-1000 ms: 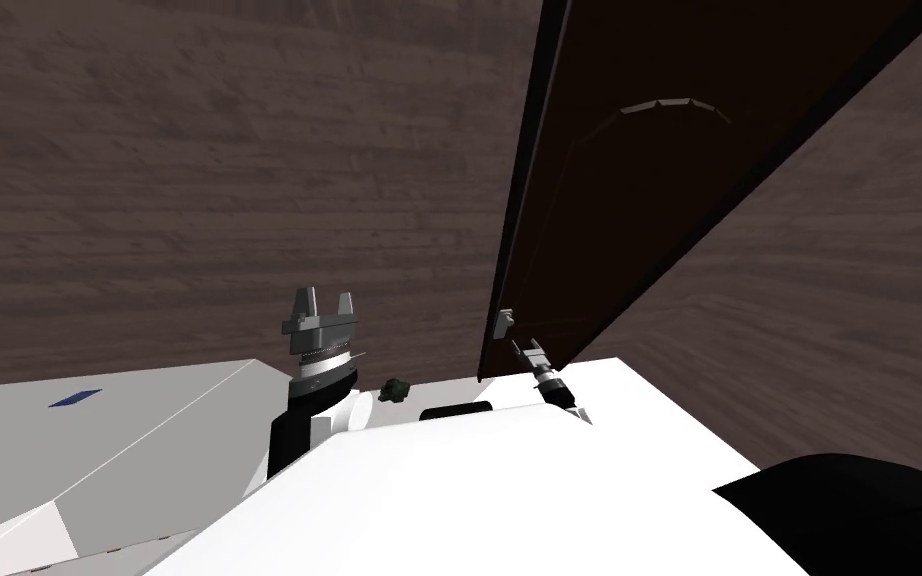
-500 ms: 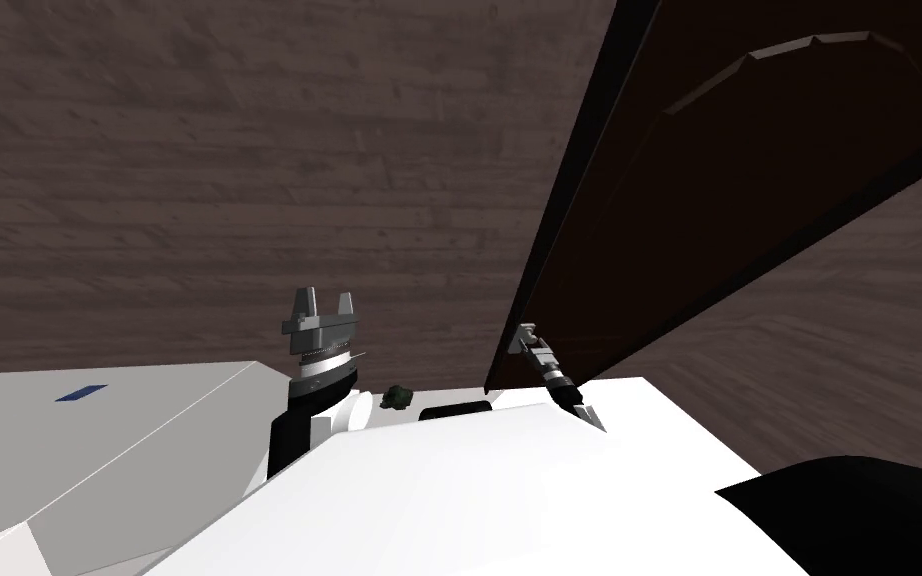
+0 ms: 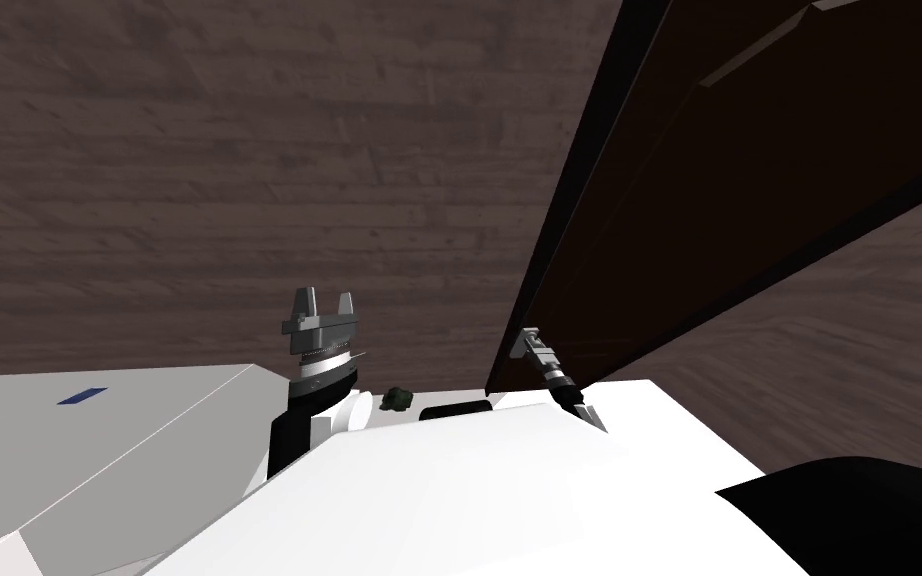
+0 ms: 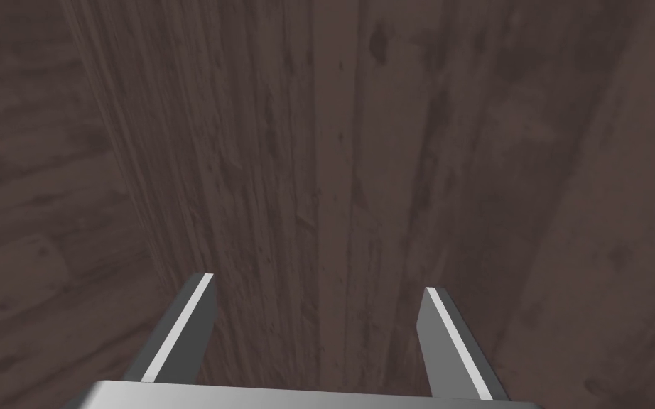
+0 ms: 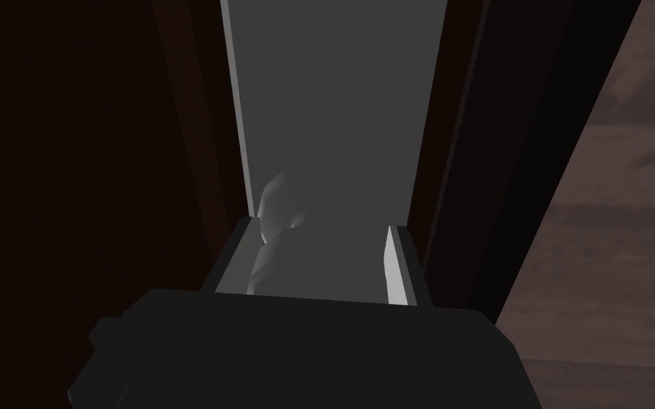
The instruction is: Pull the door open
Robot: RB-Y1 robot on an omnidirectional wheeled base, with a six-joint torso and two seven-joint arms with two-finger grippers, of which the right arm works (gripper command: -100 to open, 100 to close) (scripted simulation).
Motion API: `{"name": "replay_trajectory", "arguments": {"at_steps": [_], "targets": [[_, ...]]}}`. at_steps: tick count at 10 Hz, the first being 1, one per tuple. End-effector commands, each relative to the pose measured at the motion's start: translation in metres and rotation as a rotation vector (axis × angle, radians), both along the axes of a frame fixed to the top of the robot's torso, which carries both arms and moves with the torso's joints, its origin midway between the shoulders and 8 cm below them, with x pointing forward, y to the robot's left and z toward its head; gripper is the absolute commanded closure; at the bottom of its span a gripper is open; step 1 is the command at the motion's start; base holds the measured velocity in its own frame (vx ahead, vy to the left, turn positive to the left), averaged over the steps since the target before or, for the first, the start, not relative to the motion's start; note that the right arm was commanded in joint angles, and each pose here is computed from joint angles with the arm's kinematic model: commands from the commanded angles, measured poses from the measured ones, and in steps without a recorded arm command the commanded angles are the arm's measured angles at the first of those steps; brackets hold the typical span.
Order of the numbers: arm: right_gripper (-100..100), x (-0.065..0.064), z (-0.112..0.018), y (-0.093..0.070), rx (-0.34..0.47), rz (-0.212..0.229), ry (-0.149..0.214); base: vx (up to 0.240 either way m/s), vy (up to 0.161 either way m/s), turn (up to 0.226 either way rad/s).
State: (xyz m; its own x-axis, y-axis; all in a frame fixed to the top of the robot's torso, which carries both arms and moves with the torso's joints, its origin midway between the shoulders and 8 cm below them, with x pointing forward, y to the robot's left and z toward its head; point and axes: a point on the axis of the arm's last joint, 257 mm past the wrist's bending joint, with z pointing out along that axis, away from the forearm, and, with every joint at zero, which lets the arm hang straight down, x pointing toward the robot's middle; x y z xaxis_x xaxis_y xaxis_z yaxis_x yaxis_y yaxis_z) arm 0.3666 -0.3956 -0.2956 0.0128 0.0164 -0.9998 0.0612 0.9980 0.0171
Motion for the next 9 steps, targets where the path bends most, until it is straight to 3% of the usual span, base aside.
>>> {"name": "replay_trajectory", "arguments": {"at_steps": [1, 3, 4, 9], "targets": [[100, 0.0, 0.0, 0.002, 0.003, 0.003, -0.001, -0.012, 0.001, 0.001], [100, 0.0, 0.0, 0.002, 0.003, 0.003, -0.001, 0.0, 0.0, 0.0], [100, 0.002, -0.008, 0.001, -0.055, 0.001, 0.032, -0.036, -0.024, 0.078], [100, 0.01, -0.028, 0.002, -0.235, 0.009, 0.12, -0.081, -0.034, 0.097]]}}
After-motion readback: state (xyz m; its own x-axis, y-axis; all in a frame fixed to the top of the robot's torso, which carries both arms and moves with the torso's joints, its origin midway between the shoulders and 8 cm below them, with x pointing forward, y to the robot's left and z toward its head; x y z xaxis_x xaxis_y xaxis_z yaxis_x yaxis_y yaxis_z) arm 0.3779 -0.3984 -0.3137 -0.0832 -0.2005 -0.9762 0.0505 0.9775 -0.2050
